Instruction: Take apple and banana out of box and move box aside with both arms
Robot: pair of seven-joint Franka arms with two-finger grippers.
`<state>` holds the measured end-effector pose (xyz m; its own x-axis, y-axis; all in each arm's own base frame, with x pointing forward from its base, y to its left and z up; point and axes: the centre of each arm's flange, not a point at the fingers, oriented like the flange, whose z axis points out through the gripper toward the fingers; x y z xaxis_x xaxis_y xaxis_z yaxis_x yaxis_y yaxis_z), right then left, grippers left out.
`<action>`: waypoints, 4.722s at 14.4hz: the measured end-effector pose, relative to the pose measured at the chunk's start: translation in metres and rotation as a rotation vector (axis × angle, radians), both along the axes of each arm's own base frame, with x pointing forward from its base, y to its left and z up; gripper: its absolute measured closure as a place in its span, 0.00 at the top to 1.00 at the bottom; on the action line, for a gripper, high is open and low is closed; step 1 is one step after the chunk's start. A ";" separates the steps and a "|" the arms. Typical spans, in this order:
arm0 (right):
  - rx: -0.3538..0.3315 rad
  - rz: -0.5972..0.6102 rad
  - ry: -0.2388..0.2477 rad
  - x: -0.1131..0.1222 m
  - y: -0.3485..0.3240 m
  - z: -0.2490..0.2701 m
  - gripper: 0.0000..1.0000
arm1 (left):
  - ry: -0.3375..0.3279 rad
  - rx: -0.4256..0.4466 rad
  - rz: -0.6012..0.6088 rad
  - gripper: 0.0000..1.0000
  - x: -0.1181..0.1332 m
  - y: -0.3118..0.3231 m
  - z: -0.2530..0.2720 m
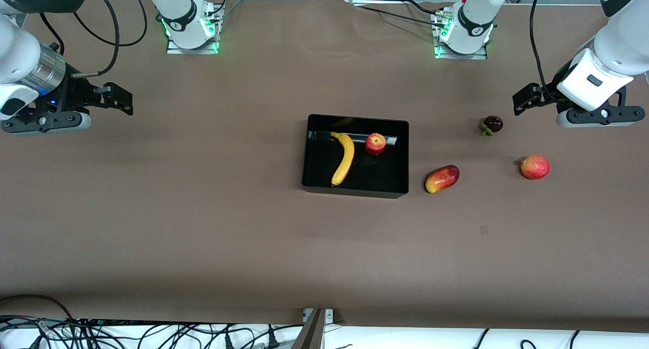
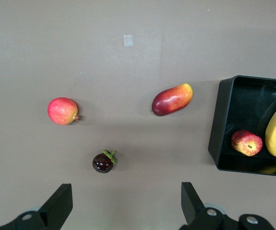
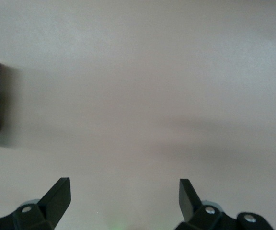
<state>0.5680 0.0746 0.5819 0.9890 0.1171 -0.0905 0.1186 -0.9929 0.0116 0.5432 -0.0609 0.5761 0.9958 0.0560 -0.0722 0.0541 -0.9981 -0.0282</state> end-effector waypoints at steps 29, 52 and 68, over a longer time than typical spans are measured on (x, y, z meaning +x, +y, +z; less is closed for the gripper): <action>0.002 0.008 -0.006 -0.001 0.005 0.003 1.00 | 0.157 -0.002 0.069 1.00 -0.029 -0.283 -0.292; 0.002 0.008 -0.007 -0.001 0.005 0.003 1.00 | 0.152 -0.018 0.040 0.71 0.004 -0.254 -0.253; 0.002 0.009 -0.007 -0.001 0.005 0.003 1.00 | 0.461 0.022 -0.262 0.71 -0.017 -0.033 -0.369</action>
